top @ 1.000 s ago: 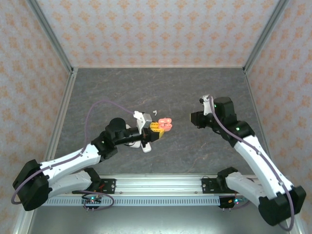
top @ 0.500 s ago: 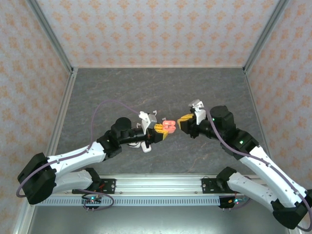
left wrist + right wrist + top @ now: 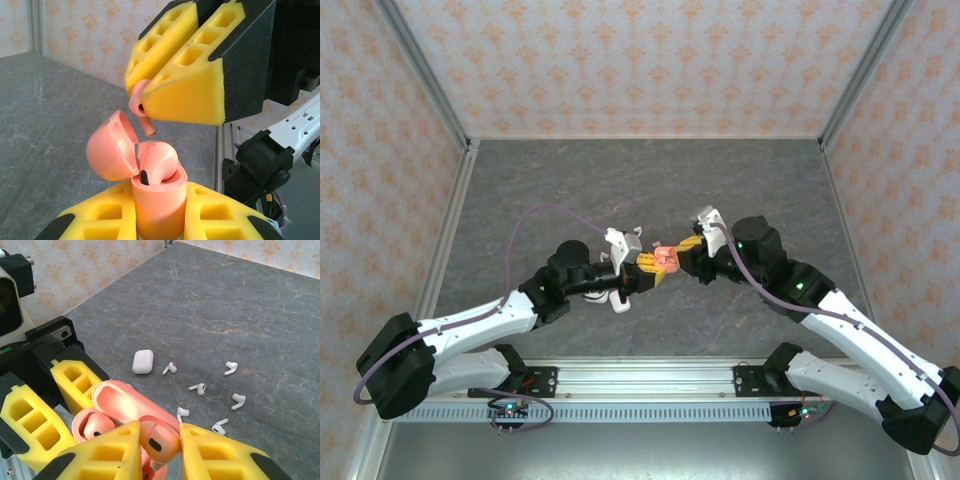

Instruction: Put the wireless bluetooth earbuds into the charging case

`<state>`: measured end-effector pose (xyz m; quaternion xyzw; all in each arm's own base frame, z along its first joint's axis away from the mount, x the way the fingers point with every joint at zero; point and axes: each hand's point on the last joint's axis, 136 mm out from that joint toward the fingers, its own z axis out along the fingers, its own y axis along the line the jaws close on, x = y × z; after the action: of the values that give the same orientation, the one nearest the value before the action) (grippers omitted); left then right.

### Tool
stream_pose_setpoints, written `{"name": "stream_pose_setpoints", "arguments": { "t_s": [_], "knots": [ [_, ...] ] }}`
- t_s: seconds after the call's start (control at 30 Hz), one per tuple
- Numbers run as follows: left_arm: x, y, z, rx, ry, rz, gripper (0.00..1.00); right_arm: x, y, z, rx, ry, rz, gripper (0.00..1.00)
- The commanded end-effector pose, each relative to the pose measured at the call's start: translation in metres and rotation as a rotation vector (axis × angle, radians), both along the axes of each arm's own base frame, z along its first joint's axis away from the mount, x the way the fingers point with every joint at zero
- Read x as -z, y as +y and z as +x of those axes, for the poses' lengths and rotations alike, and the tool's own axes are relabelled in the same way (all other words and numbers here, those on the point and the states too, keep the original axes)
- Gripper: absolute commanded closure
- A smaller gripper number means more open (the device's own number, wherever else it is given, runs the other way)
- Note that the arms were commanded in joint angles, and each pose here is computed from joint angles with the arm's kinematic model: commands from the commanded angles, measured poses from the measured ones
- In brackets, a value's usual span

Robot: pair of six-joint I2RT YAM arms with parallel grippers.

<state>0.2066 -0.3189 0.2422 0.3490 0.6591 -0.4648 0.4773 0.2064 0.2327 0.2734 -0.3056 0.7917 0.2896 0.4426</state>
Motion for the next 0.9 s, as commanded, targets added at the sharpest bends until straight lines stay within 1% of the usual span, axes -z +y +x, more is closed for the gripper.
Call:
{"name": "stream_pose_setpoints", "arguments": {
  "t_s": [0.0,0.63,0.87],
  "knots": [
    [-0.027,-0.002,-0.002,0.009,-0.066,-0.053,1.00,-0.014,0.003,0.001,-0.006,-0.044,0.020,0.78],
    [-0.038,-0.001,-0.002,-0.002,-0.075,-0.086,1.00,0.007,0.004,-0.007,-0.041,0.011,-0.003,0.78],
    [-0.038,0.000,-0.001,-0.006,-0.074,-0.089,1.00,0.008,0.007,-0.011,-0.063,0.028,0.006,0.78]
  ]
}}
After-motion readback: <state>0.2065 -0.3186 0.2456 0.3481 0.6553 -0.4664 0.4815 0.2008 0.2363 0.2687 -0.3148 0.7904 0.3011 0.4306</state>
